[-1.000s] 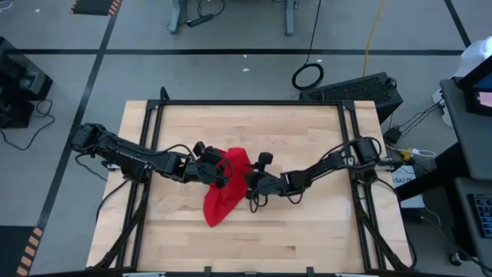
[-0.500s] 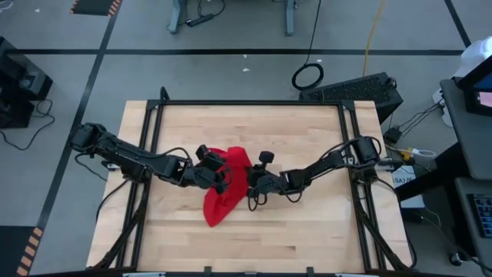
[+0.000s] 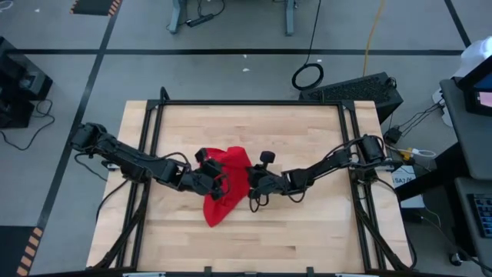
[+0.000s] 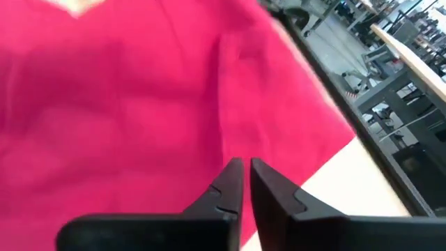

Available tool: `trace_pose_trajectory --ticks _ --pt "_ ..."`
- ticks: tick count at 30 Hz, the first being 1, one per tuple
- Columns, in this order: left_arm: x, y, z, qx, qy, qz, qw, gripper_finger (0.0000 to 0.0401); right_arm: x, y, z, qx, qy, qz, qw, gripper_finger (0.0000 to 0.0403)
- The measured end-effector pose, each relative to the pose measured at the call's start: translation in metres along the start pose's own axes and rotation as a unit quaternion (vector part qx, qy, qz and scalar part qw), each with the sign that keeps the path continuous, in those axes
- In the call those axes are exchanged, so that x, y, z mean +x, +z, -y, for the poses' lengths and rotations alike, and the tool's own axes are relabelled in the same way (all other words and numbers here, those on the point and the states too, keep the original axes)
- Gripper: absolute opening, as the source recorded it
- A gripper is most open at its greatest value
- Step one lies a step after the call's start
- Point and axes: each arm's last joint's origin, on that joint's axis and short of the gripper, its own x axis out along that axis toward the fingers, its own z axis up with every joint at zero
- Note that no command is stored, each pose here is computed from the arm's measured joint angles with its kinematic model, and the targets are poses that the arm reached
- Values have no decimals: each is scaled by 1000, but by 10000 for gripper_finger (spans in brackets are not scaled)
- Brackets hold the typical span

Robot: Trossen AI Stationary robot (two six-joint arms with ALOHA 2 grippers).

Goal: Roll napkin
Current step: Fold the red napkin

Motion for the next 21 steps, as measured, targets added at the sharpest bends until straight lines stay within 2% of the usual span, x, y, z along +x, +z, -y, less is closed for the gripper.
trace_pose_trajectory --ticks 9,13,15,17,21 --pt "2 -1 -5 5 15 -12 1000 167 6 -6 4 -25 -31 -22 999 163" --pt "5 0 -9 0 23 -12 1000 167 22 -19 8 -10 -38 -38 998 199" --pt "7 0 -11 -3 28 -14 1000 167 29 -23 11 9 -44 -42 998 195" --pt "9 0 -13 -2 38 -13 999 167 32 -24 13 25 -48 -43 998 173" --pt "15 -5 -14 33 50 -26 998 167 33 -21 15 32 -51 -29 998 75"
